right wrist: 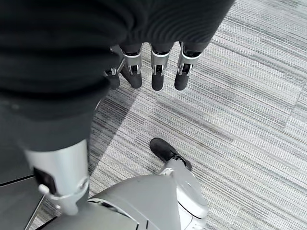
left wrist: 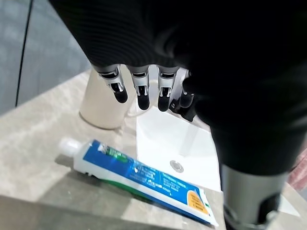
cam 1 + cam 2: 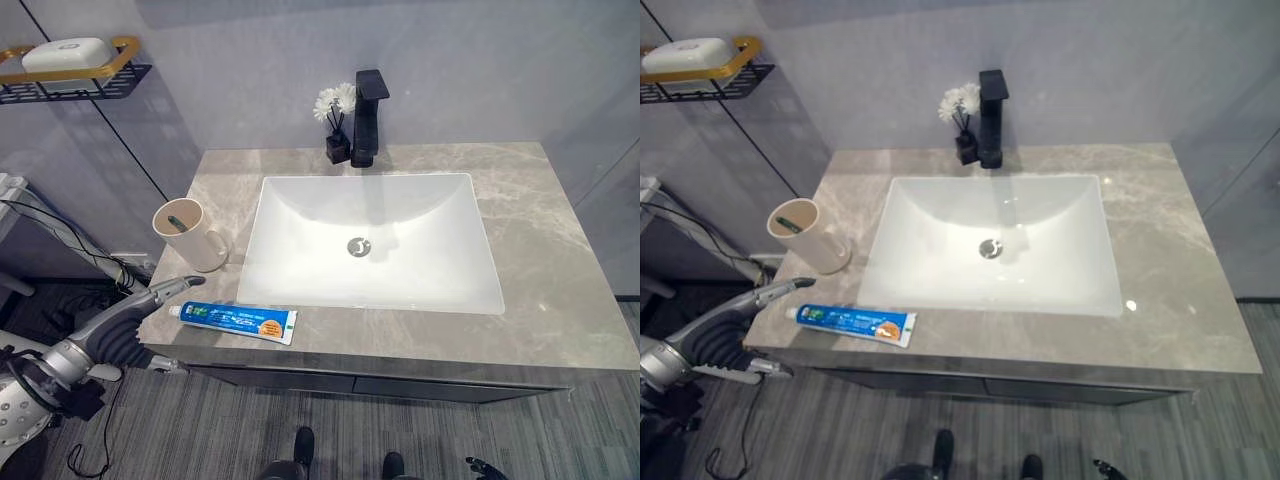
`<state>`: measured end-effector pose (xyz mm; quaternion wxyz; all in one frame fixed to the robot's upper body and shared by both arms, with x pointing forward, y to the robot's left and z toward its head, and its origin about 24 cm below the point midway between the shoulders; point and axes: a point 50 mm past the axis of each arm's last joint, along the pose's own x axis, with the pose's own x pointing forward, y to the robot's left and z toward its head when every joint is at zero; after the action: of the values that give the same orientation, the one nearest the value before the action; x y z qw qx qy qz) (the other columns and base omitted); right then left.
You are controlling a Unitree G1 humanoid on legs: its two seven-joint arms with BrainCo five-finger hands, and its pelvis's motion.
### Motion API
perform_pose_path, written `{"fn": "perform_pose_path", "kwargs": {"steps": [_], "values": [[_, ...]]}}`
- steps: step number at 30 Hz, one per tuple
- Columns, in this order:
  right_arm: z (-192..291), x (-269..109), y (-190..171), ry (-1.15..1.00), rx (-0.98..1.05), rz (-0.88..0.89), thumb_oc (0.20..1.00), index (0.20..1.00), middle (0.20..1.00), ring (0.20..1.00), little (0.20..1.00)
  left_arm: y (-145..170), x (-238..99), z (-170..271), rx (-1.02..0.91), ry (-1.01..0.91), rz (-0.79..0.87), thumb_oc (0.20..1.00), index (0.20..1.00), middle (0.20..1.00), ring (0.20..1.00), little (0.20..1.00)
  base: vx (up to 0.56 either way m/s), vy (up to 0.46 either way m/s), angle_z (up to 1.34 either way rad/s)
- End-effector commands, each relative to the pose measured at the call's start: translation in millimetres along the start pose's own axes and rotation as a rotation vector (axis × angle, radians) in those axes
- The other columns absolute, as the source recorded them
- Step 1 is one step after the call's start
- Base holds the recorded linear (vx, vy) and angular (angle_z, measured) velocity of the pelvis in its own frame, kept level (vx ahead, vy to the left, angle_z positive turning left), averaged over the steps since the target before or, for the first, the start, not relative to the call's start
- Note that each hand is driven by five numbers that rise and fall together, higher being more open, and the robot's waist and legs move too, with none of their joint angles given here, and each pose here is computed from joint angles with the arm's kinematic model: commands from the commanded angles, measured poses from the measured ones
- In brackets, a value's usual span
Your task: Put brush and paste in cup on sink, flatten towel.
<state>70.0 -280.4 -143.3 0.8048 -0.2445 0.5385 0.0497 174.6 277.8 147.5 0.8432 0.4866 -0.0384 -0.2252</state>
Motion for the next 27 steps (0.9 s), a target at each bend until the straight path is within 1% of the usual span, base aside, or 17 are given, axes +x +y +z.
{"fn": "perform_pose_path", "kwargs": {"steps": [1,3,5,8,20,27], "values": [[15,2,-16,-0.053,-0.050,-0.050,1.000,1.000,1.000,1.000,1.000,20,3,10,0.158,-0.052,0.060,1.000,1.000,1.000,1.000,1.000,0.00,0.000,0.00],[18,2,-24,-0.061,-0.038,-0.081,1.000,1.000,1.000,1.000,1.000,17,5,16,0.200,-0.080,0.041,1.000,1.000,1.000,1.000,1.000,-0.02,0.020,0.00],[18,2,-28,-0.058,-0.042,-0.096,1.000,1.000,1.000,1.000,1.000,17,5,17,0.191,-0.086,0.043,1.000,1.000,1.000,1.000,1.000,-0.04,0.028,0.00],[22,1,-33,-0.073,-0.085,-0.104,1.000,1.000,1.000,1.000,1.000,18,7,19,0.226,-0.095,0.039,1.000,1.000,1.000,1.000,1.000,-0.03,0.023,-0.01],[37,1,-28,-0.141,-0.162,-0.075,1.000,1.000,1.000,1.000,1.000,23,7,18,0.278,-0.087,0.079,1.000,1.000,1.000,1.000,1.000,-0.01,0.004,0.00],[59,0,-38,-0.222,-0.161,-0.116,1.000,1.000,1.000,1.000,1.000,26,7,15,0.286,-0.075,0.124,1.000,1.000,1.000,1.000,1.000,0.00,0.002,0.00]]}}
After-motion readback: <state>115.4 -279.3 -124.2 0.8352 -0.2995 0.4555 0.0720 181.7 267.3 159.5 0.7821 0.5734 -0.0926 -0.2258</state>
